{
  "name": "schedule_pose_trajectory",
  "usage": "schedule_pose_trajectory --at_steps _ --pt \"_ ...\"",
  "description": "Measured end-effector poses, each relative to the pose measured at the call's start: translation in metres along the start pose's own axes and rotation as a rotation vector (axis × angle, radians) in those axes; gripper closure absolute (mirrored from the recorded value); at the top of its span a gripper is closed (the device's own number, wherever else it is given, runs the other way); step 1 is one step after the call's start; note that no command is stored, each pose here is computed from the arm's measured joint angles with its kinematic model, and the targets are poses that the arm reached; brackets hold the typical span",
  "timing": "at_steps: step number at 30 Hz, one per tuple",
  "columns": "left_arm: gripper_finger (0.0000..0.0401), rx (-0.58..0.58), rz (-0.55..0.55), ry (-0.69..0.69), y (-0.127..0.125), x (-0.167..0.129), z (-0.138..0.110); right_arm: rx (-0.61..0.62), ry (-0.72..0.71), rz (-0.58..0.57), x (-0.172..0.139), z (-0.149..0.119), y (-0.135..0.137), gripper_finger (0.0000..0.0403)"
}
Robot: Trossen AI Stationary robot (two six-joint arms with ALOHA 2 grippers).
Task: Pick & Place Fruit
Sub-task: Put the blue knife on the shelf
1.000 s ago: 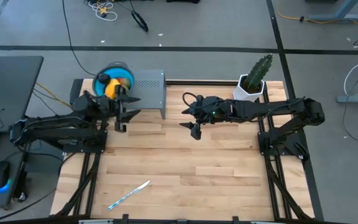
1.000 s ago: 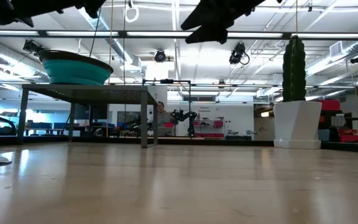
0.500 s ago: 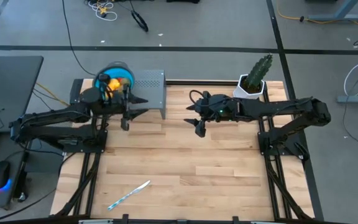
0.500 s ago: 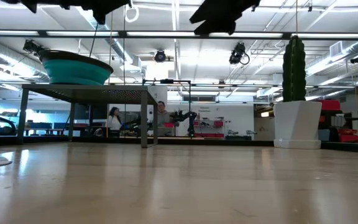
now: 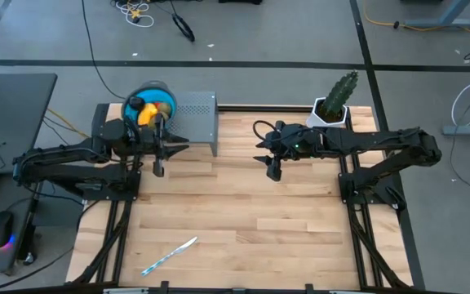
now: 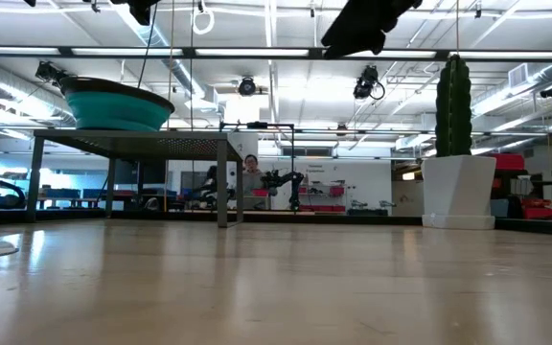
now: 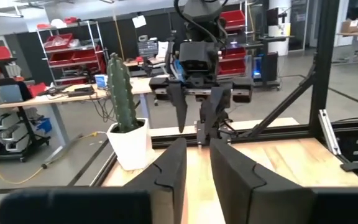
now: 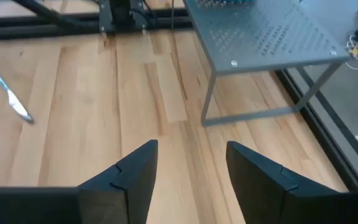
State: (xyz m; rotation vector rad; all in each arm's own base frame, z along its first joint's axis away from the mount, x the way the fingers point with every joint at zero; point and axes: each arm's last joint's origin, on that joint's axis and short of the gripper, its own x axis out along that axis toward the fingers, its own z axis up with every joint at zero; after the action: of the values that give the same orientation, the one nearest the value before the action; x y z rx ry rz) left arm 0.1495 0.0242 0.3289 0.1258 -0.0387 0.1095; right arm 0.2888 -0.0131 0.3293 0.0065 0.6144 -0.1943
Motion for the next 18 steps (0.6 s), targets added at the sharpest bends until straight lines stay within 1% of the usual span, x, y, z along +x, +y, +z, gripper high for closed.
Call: schedule_pose_trajectory --at_steps 6,8,12,18 --pt "0.0344 0.018 0.003 0.001 0.000 0.000 0.000 0.025 0.011 -0.005 -0.021 -0.002 -0.003 0.0209" --pt "0.0349 0.022 0.003 0.004 0.000 0.000 0.000 0.027 -0.003 -0.028 -0.030 -0.007 -0.003 0.0209" --pt "0.0353 0.032 -0.003 0.009 0.000 0.000 -0.001 0.048 -0.046 -0.078 -0.044 -0.029 -0.006 0.0209" --pt "0.0351 0.034 -0.006 0.007 0.000 0.000 -0.001 0.070 -0.187 -0.075 -0.062 -0.071 -0.012 0.0209"
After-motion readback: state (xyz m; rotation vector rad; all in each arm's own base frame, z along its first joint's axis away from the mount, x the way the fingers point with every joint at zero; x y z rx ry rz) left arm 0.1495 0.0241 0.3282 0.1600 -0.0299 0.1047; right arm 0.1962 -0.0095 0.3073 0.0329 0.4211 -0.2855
